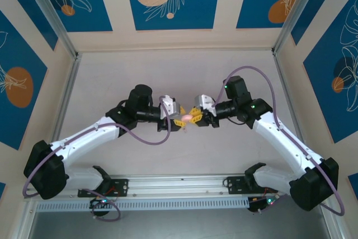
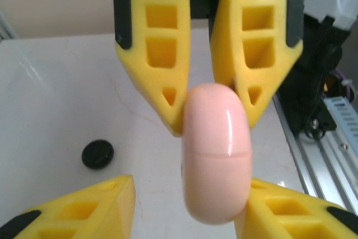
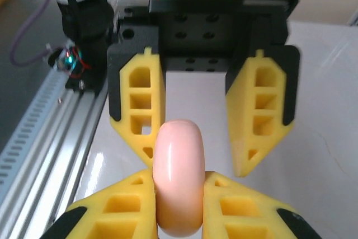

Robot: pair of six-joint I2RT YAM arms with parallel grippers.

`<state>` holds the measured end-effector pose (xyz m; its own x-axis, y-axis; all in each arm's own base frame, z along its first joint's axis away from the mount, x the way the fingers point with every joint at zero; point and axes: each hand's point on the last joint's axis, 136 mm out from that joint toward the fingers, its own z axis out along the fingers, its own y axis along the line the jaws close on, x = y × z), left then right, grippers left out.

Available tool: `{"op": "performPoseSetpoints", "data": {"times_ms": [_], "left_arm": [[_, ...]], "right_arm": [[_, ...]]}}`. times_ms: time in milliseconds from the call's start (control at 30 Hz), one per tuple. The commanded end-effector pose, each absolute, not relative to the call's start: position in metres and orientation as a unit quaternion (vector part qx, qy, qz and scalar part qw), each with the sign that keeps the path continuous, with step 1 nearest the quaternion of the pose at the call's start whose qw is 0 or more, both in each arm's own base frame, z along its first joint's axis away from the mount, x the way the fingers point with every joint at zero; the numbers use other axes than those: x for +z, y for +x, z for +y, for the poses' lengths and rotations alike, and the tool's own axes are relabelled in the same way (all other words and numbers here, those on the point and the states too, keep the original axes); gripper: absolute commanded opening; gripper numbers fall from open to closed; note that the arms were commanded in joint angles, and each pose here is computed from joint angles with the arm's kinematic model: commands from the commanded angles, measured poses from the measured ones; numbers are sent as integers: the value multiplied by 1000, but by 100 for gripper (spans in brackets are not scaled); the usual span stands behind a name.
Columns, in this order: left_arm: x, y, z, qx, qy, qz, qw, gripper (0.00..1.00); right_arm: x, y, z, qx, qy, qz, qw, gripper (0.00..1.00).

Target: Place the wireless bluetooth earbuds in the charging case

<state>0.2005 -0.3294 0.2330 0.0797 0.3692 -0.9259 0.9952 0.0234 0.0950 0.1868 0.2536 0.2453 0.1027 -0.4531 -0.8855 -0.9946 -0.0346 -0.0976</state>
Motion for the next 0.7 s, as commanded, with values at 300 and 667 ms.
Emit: {"op": "performPoseSetpoints", "data": {"times_ms": [300, 667], "left_arm": [[228, 185, -331, -347, 635, 559, 405, 46], [231, 184, -337, -370, 623, 554, 410, 29]], "right_arm": [[237, 182, 258, 335, -651, 573, 369, 16], [242, 180, 262, 366, -639, 563, 375, 16]]}}
